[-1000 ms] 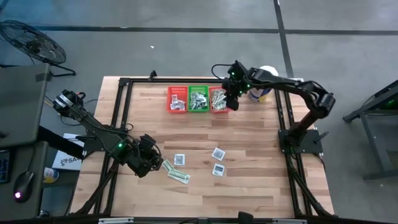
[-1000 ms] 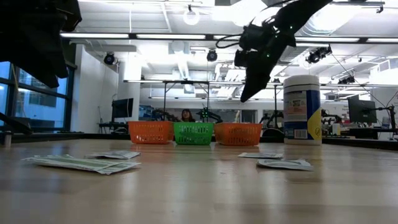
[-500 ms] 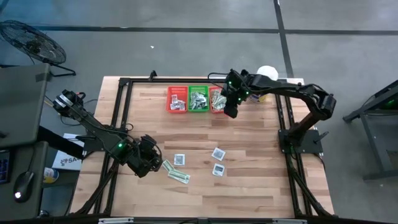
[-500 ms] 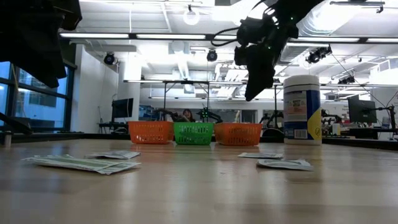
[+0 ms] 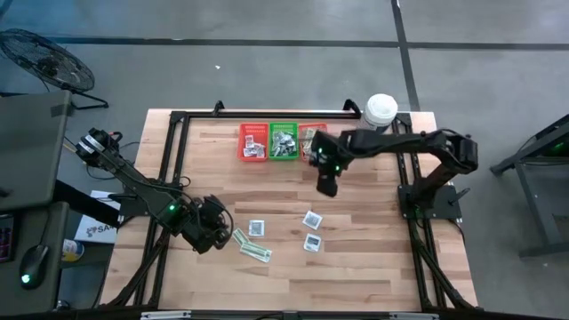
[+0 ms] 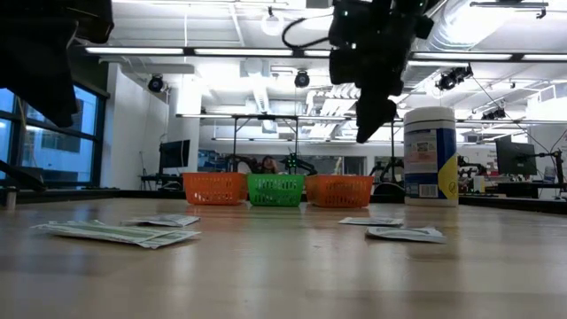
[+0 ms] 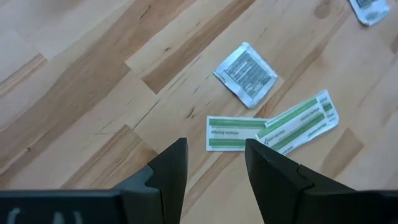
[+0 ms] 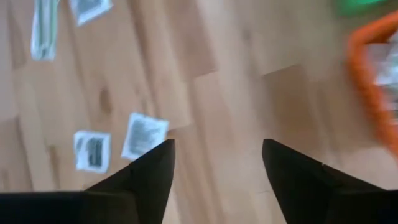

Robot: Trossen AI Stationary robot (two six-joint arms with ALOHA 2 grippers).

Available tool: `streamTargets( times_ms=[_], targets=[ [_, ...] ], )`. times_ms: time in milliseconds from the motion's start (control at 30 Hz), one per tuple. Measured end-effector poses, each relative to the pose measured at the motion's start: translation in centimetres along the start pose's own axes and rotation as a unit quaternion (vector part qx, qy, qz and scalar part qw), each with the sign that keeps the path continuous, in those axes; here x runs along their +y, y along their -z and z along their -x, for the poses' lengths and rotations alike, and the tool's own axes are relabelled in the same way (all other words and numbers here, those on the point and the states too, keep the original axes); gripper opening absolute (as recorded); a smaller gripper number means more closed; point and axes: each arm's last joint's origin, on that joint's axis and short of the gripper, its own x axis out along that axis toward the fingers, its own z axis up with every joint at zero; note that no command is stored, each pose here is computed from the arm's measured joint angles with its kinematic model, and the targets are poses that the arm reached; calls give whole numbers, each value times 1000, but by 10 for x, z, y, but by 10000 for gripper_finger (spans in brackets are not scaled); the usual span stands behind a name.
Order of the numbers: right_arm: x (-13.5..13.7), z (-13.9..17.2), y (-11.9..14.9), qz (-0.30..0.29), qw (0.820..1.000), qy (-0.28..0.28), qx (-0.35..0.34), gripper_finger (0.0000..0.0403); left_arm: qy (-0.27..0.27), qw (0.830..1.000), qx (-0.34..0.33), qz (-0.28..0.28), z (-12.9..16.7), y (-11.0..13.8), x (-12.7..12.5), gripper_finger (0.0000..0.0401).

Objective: Pick & Place First Aid Supplies
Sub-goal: Put the top towelette pack into the green bin

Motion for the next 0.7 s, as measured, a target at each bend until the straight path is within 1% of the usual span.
streamTargets(
  times_ms=[167, 267, 333, 433, 567, 700],
  targets=[
    [30, -15, 12, 45, 999, -12, 22, 242, 3, 1000, 11, -15, 0, 1, 0, 159],
    [45, -26, 21, 56, 998, 2, 26, 237, 4, 999, 19, -26, 0, 1, 0, 159],
    [53, -33, 29, 48, 998, 14, 29, 232, 5, 999, 21, -31, 0, 1, 0, 159],
    [64, -43, 38, 47, 999, 12, 24, 227, 6, 999, 21, -41, 0, 1, -1, 159],
    [75, -55, 51, 69, 997, 26, 12, 221, 11, 998, 27, -56, 0, 1, -1, 159],
    [82, -66, 61, 90, 996, 26, -7, 222, 24, 997, 27, -73, 0, 1, -4, 159]
  ],
)
